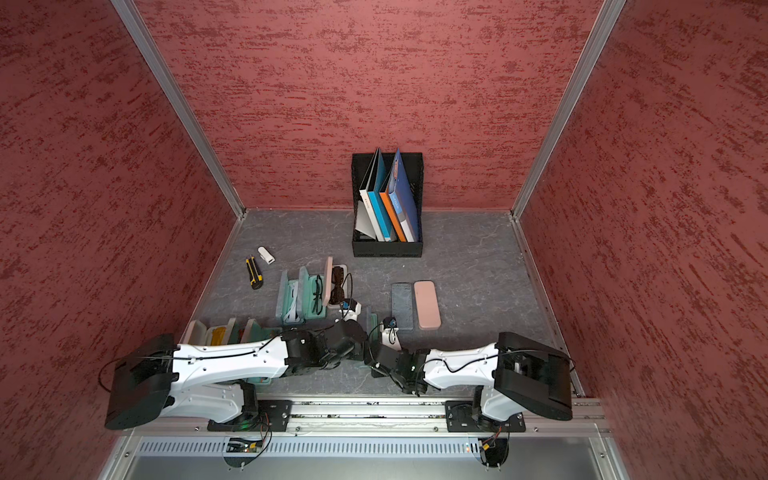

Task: Close the glasses case
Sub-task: Close the glasses case at the center of the board.

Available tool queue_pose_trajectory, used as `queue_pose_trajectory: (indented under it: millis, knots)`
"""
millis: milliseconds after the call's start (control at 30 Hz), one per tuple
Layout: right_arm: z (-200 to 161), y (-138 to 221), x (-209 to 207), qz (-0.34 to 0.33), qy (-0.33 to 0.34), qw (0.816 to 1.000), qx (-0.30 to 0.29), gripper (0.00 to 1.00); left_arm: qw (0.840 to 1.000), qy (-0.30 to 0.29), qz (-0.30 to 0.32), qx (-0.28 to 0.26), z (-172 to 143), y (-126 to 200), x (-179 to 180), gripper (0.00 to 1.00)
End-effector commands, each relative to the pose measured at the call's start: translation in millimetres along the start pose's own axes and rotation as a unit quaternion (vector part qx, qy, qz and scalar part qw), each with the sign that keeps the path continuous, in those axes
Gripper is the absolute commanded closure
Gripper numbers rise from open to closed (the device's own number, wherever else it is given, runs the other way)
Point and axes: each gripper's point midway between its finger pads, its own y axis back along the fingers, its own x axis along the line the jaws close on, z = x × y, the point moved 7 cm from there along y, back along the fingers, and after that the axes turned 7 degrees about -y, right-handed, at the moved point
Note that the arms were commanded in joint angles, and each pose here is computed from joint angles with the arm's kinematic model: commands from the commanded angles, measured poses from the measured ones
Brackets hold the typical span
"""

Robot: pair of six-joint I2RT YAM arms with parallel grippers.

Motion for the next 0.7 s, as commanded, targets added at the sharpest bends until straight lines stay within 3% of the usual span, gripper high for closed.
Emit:
queue_pose_trajectory:
  millis: [0, 233, 433, 667]
  knots:
    - [2, 4, -1, 0.019, -0.001, 1.000, 0.000, 0.86, 0.999, -0.016, 0.014, 0.032, -12, -14, 6, 0.91]
    - [17, 37, -12, 0.028, 0.002, 1.000, -0.012, 0.68, 0.999, -0.013, 0.029, 0.030, -9, -18, 9, 0.88]
    - [26, 65, -21, 0.062, -0.004, 0.998, -0.027, 0.62, 1.000, -0.018, 0.019, 0.015, 2, -8, 8, 0.85]
    - [20, 55, -34, 0.072, -0.015, 0.997, -0.007, 0.61, 1.000, -0.019, 0.007, 0.018, 2, -14, 2, 0.82]
